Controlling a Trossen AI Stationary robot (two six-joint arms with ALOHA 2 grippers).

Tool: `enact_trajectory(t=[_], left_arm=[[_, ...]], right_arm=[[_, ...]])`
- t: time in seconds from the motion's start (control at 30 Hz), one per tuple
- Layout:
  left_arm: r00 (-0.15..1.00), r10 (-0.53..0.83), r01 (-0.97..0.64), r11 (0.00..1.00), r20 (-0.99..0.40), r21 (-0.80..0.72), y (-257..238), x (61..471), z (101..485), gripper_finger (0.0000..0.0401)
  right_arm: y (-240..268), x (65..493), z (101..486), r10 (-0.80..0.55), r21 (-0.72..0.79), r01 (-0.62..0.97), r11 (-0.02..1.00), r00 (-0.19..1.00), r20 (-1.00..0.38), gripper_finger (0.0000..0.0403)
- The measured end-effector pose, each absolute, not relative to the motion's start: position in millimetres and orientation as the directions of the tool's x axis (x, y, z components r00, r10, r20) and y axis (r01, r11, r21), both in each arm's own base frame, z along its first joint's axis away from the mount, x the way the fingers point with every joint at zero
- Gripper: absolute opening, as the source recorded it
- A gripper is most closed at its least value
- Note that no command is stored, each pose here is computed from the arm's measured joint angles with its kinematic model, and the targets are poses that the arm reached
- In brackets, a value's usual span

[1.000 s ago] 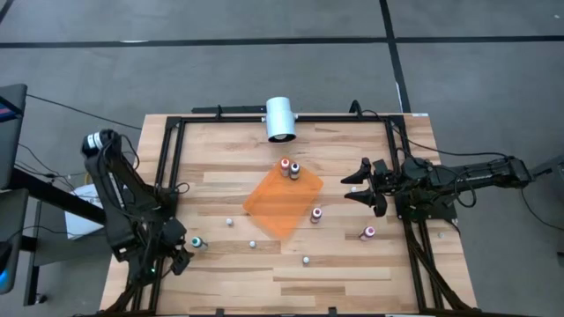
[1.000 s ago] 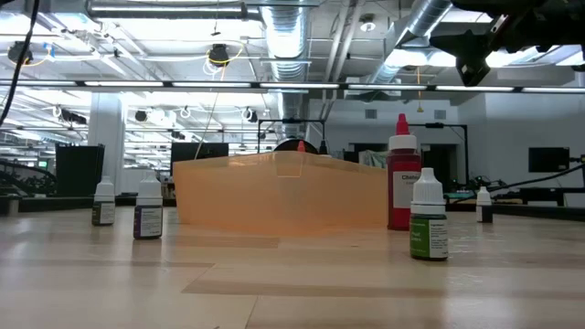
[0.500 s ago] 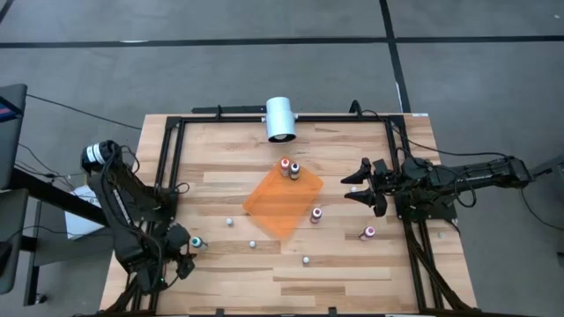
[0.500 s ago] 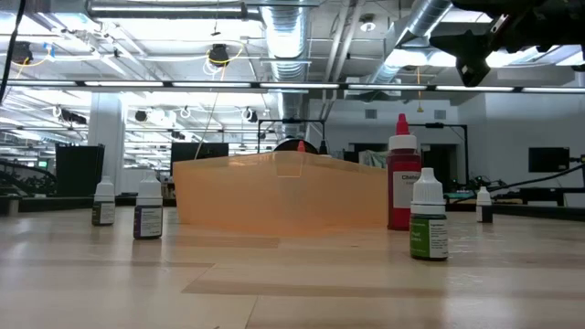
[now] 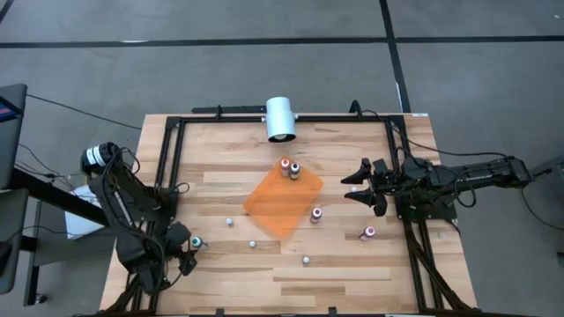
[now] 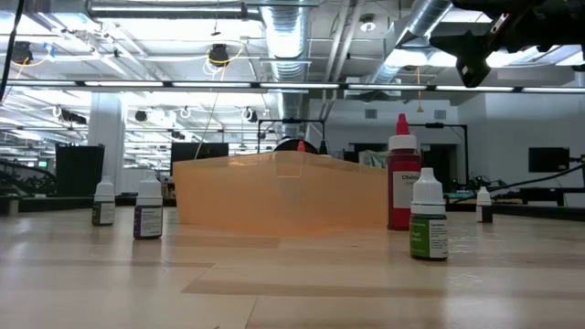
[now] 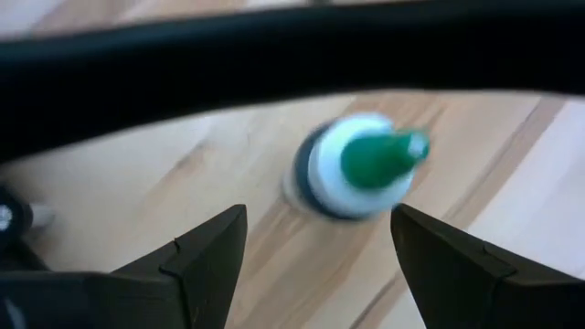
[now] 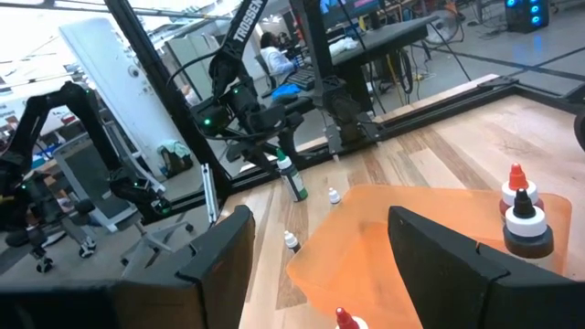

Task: Pick & Place food coloring
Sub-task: Put the big green food coloring bottle into the orange bin

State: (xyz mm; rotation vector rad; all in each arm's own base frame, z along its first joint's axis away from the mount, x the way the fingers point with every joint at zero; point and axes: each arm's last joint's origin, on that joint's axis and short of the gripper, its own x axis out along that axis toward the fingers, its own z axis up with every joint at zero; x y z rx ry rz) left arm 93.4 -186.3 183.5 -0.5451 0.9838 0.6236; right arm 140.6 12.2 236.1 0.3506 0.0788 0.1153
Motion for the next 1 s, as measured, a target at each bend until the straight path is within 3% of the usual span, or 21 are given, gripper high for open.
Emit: enact_trajectory(t=[0.53, 1.0], left_arm=[[0.418, 0.303, -0.693, 0.716, -0.856, -0.084, -175, 108, 184, 0.0259], [0.417, 0.303, -0.709, 0.698, -0.857, -0.098, -175, 109, 185, 0.0174]], right_arm=[[12, 141, 236, 0.127, 0.346, -0.099, 0.933, 0.99, -0.057, 0.024], [12, 141, 236, 0.127, 0.344, -0.099, 0.934, 0.99, -0.058, 0.024]])
